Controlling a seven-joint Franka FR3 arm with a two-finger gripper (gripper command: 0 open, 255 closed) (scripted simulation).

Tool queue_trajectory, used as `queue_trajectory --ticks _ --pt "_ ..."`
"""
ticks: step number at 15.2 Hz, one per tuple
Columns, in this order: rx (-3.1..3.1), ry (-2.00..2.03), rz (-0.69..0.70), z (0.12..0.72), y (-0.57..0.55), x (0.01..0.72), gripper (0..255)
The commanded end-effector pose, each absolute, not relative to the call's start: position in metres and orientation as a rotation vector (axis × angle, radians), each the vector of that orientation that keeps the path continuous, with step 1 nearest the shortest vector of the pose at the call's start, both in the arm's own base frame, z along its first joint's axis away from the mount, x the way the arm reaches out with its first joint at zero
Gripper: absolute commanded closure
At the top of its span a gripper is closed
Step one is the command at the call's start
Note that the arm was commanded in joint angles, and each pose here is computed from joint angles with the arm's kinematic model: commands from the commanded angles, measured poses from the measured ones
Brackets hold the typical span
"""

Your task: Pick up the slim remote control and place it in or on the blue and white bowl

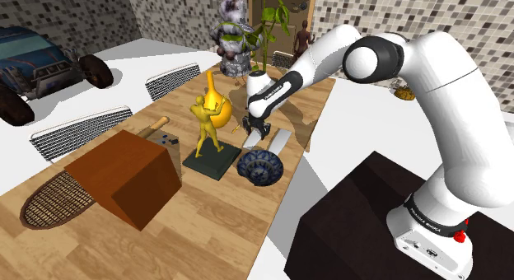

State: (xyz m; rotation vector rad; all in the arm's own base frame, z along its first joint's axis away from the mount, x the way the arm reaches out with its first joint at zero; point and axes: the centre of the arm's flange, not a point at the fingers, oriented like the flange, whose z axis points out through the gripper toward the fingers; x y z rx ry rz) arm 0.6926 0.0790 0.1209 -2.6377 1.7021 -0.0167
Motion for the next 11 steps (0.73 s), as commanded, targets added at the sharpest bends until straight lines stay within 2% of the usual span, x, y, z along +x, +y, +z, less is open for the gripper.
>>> queue_trajectory --ticks 1,11 --pt "-2.638 1.702 -0.017 0.121 0.079 0.693 255" --pt "-2.638 1.702 -0.017 0.174 0.079 0.693 255"
